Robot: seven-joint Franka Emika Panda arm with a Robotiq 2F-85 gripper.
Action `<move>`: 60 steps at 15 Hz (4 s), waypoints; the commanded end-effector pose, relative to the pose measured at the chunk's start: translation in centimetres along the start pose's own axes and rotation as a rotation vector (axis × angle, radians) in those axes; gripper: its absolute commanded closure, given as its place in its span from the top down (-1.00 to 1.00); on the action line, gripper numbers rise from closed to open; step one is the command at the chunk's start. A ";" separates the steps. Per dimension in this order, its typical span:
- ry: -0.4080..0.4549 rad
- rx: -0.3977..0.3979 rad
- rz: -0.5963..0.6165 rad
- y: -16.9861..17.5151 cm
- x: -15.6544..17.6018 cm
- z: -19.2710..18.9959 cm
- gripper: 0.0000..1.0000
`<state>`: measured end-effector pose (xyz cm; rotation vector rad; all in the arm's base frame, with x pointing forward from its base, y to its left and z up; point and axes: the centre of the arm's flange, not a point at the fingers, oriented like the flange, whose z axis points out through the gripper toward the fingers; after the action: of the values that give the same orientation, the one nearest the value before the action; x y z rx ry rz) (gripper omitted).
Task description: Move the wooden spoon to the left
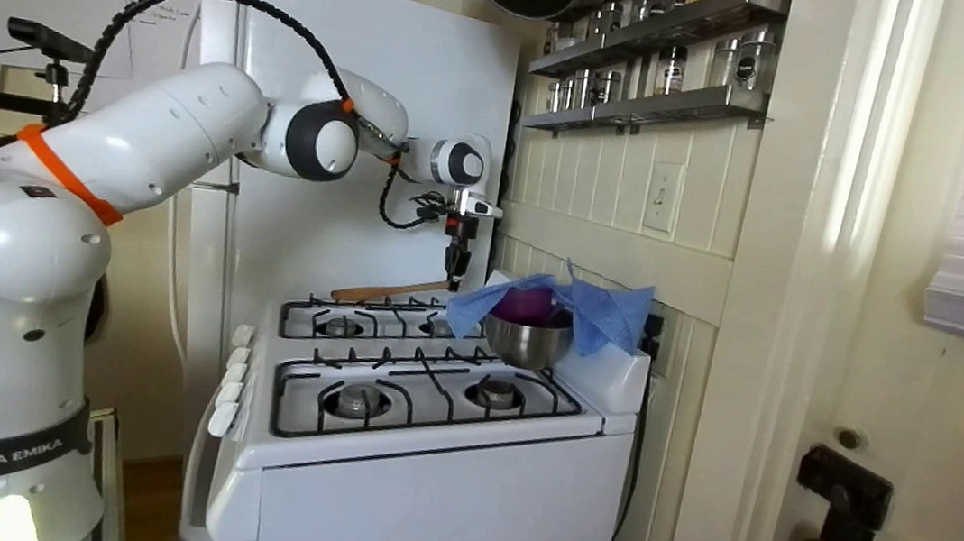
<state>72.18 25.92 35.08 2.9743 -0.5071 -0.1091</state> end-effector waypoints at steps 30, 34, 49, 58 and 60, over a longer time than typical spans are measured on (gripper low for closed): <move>-0.138 0.101 -0.074 -3.7 0.5 2.0 0.98; -0.090 0.008 -0.022 -2.3 -4.5 -1.1 1.00; 0.075 0.067 0.370 5.1 -3.0 -11.1 1.00; 0.034 -0.008 0.259 11.7 -3.6 -5.8 1.00; 0.046 -0.039 0.217 10.2 -5.2 -3.0 1.00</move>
<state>69.64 17.35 44.38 2.8596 -0.9214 -0.0414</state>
